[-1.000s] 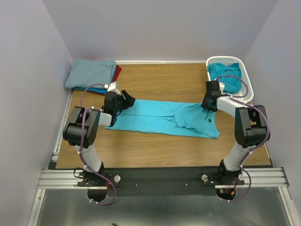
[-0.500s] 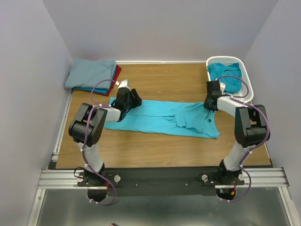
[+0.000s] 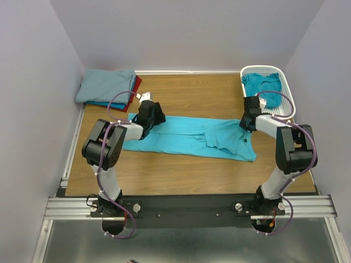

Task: Fold and stack the t-shirts
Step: Fold the tshirt

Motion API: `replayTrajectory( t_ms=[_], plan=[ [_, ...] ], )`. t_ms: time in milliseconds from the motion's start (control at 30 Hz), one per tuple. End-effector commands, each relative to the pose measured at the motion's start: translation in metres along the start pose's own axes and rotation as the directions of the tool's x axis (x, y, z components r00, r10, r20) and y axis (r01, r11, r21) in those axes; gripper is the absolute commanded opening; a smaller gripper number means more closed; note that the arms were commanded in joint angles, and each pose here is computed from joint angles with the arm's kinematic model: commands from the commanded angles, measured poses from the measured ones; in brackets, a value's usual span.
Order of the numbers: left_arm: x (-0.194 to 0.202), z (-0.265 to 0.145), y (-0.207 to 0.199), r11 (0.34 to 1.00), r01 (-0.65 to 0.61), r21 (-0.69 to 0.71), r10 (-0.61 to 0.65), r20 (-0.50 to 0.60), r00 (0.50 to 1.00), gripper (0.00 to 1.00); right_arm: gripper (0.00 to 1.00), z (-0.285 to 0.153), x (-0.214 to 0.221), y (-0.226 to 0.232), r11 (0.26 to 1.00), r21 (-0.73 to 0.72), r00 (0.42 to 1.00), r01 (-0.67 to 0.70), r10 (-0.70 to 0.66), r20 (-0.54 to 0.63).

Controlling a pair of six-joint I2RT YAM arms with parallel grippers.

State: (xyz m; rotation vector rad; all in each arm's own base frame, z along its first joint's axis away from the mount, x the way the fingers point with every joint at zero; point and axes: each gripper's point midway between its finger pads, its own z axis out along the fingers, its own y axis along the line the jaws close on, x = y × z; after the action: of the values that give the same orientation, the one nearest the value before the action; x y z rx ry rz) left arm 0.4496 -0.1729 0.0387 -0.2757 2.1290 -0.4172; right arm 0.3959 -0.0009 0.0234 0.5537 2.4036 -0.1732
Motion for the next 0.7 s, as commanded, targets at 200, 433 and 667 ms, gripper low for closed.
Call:
replayTrajectory(
  t_ms=[200, 433, 667],
  plan=[
    [-0.03, -0.026, -0.005, 0.996, -0.064, -0.06, 0.069, 0.074, 0.995, 0.67, 0.61, -0.024, -0.002, 0.004, 0.997, -0.071, 1.0, -0.013, 0.013, 0.0],
    [-0.032, -0.05, -0.033, 0.992, -0.129, 0.017, 0.126, 0.119, 0.985, 0.68, 0.74, -0.055, 0.009, 0.042, 0.981, -0.193, 1.0, 0.019, -0.016, 0.016],
    [0.014, -0.035, -0.038, 0.989, -0.132, 0.065, 0.13, 0.032, 0.991, 0.68, 0.74, -0.069, 0.038, 0.084, 0.944, -0.324, 0.995, 0.065, -0.084, -0.046]
  ],
)
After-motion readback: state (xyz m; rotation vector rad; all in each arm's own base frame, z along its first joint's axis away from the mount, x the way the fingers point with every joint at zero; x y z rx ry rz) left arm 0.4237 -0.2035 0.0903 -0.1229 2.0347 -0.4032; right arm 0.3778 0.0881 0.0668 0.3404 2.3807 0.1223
